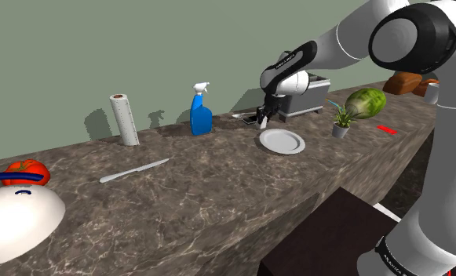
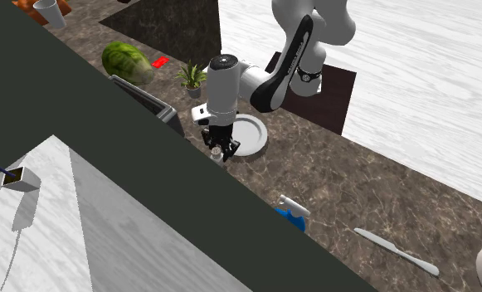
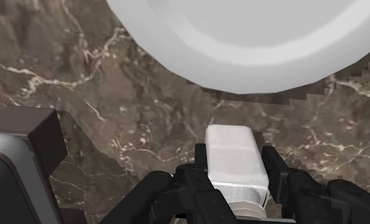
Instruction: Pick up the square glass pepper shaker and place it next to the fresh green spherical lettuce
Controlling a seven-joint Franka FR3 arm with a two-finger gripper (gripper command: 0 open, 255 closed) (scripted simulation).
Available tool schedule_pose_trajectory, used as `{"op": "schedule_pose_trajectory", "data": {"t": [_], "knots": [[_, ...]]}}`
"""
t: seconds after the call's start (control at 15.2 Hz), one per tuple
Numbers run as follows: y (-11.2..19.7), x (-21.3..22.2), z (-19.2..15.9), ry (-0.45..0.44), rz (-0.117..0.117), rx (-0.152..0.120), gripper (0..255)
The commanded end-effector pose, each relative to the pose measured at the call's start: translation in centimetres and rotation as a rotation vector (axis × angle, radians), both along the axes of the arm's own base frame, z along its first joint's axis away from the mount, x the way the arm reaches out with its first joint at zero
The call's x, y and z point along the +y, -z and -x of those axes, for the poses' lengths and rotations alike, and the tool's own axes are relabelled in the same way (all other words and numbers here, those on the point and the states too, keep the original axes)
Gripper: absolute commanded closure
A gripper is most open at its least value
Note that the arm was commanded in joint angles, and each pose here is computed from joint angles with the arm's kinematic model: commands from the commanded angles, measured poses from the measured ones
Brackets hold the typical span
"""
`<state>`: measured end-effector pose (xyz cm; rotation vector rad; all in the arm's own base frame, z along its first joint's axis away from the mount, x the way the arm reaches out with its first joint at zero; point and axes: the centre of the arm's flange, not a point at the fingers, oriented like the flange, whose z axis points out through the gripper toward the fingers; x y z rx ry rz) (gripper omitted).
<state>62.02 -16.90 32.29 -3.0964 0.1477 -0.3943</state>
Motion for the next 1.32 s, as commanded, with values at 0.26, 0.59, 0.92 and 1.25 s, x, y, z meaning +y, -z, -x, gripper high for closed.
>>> {"op": "schedule_pose_trajectory", "data": {"t": [0.26,0.59,0.92,1.25], "knots": [[0.1,0.0,0.0,0.000,0.000,0.001,255],[-1.5,0.0,0.0,0.000,0.000,0.001,255],[-4.2,0.0,0.0,0.000,0.000,0.001,255],[-6.8,0.0,0.0,0.000,0.000,0.001,255]]}}
